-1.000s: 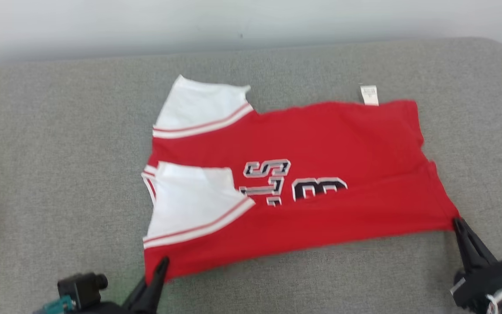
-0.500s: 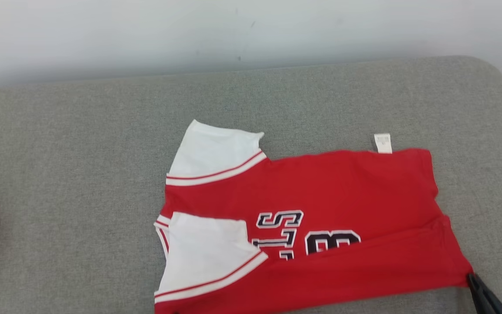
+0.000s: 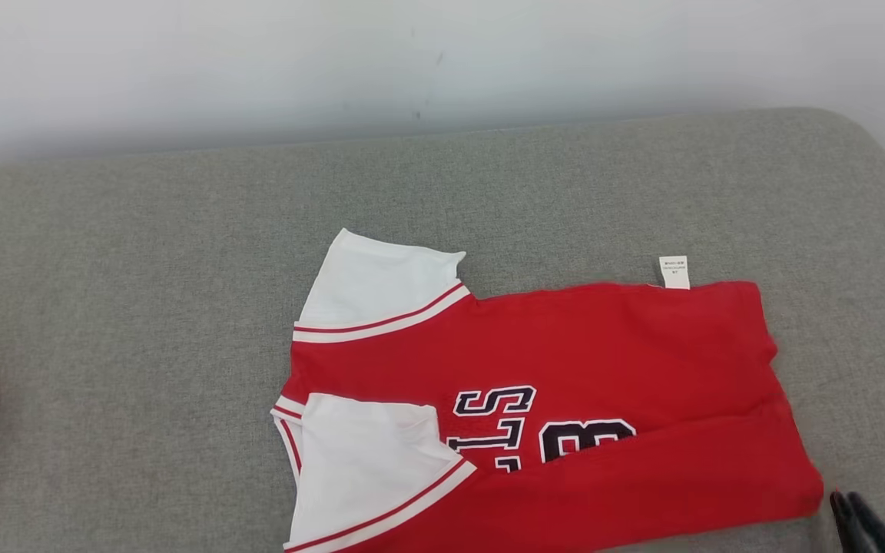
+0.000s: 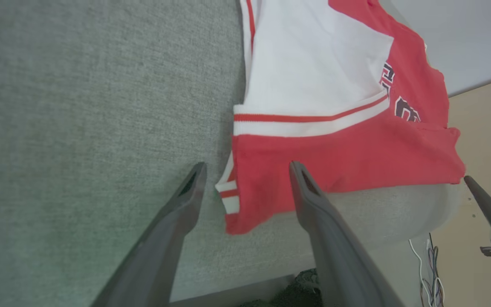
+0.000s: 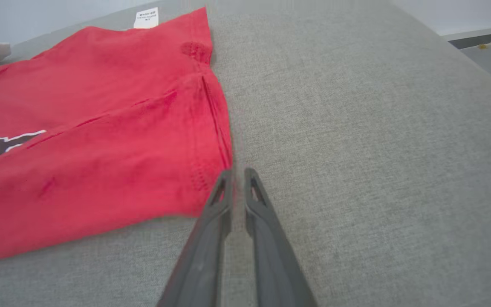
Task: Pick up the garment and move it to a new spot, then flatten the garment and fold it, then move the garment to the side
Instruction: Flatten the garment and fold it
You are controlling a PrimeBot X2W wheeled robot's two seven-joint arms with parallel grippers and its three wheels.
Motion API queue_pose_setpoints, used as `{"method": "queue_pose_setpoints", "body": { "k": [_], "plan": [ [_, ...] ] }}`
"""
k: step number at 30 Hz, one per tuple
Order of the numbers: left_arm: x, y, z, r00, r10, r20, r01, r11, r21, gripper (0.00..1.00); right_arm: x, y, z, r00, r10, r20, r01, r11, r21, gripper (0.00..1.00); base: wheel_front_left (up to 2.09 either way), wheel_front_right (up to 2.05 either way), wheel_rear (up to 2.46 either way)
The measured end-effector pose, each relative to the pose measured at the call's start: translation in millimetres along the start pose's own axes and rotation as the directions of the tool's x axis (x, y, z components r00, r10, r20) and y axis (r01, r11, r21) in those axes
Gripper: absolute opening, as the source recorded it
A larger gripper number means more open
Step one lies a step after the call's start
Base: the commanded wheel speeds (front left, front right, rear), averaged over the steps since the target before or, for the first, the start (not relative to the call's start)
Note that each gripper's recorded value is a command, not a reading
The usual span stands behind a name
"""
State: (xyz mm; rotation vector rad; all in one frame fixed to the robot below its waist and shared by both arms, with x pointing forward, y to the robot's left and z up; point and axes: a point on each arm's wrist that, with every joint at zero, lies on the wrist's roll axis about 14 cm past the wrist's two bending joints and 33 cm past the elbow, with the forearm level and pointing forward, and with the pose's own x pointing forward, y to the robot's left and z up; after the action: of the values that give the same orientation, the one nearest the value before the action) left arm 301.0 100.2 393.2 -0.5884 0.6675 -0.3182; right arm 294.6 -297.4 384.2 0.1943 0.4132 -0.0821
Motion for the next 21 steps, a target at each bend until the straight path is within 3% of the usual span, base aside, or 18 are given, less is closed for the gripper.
{"method": "queue_pose_setpoints", "body": {
  "k": [11,16,21],
  "plan": [
    [0,8,58,0.995,0.03,0.093,-0.039,0.995,0.096,1.0,4,-3,41,0.993,0.008,0.116,0.004,0.995,-0.098,1.0,0.0,0.0,0.0],
    [18,-15,124,0.979,-0.054,0.197,0.013,0.98,0.201,1.0,19,16,62,0.982,0.053,0.181,-0.03,0.991,-0.13,1.0,0.0,0.0,0.0],
    [44,-45,165,0.968,-0.147,0.202,0.087,0.956,0.28,1.0,31,31,65,0.979,0.087,0.183,-0.061,0.987,-0.147,1.0,0.0,0.0,0.0]
  ]
}}
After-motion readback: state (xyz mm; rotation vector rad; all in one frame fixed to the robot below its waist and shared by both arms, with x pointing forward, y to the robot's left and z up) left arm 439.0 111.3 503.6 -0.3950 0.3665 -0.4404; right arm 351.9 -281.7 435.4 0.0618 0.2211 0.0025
